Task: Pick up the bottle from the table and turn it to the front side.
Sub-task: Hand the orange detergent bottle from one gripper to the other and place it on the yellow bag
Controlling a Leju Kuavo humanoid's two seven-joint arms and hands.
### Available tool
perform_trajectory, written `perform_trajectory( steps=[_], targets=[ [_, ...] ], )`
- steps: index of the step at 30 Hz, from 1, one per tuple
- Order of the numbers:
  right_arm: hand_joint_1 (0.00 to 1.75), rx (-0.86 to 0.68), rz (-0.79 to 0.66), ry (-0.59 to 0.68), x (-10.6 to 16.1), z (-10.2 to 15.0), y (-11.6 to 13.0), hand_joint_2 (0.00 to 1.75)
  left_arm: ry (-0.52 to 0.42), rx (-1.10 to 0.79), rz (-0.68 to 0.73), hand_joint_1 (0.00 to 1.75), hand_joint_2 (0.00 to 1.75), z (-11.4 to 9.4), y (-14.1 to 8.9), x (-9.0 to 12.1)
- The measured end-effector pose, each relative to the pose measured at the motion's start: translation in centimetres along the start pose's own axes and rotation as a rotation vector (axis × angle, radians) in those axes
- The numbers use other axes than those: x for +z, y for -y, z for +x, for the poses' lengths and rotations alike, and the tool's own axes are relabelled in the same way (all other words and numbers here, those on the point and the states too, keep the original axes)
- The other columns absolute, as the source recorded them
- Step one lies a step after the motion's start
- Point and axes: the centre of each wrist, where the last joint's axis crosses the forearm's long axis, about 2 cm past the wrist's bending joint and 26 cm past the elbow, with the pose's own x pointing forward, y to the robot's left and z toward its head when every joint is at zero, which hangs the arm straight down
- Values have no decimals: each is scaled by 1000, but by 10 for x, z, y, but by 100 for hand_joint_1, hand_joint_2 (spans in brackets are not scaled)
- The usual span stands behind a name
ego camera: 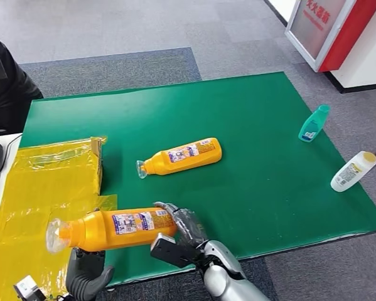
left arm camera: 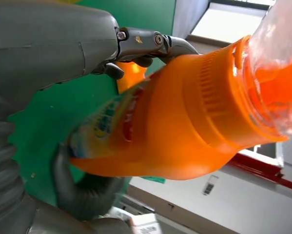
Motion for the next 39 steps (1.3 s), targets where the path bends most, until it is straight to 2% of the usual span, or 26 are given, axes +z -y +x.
perform_trajectory(
  steps=[6, 13, 17, 31, 32, 35, 36, 39],
  targets=[
    [175, -5, 44, -15, -3, 3, -26, 175, 14, 49, -27, 0, 175, -3, 8, -6],
    [175, -25, 67, -18, -1, 4, -40, 175, 24, 68, -21, 4, 175, -3, 10, -7],
    [175, -30, 70, -25, 0, 3, -42, 175, 20, 55, -12, 173, 175, -4, 12, -8],
    [175, -38, 54, -89, 17, -8, -48, 175, -59, -239, 21, 175, 175, -8, 19, -12],
    [167, -39, 46, -95, 21, -10, -48, 175, -63, -259, 20, 175, 175, -8, 21, -13],
    [39, -43, 25, -107, 30, -13, -48, 175, -70, -293, 12, 175, 175, -10, 29, -15],
    [3, -44, 20, -109, 32, -14, -47, 175, -72, -303, 10, 175, 175, -10, 30, -16],
    [0, -54, -11, -116, 40, -15, -46, 175, -75, -377, 25, 175, 175, -10, 33, -20]
  ],
)
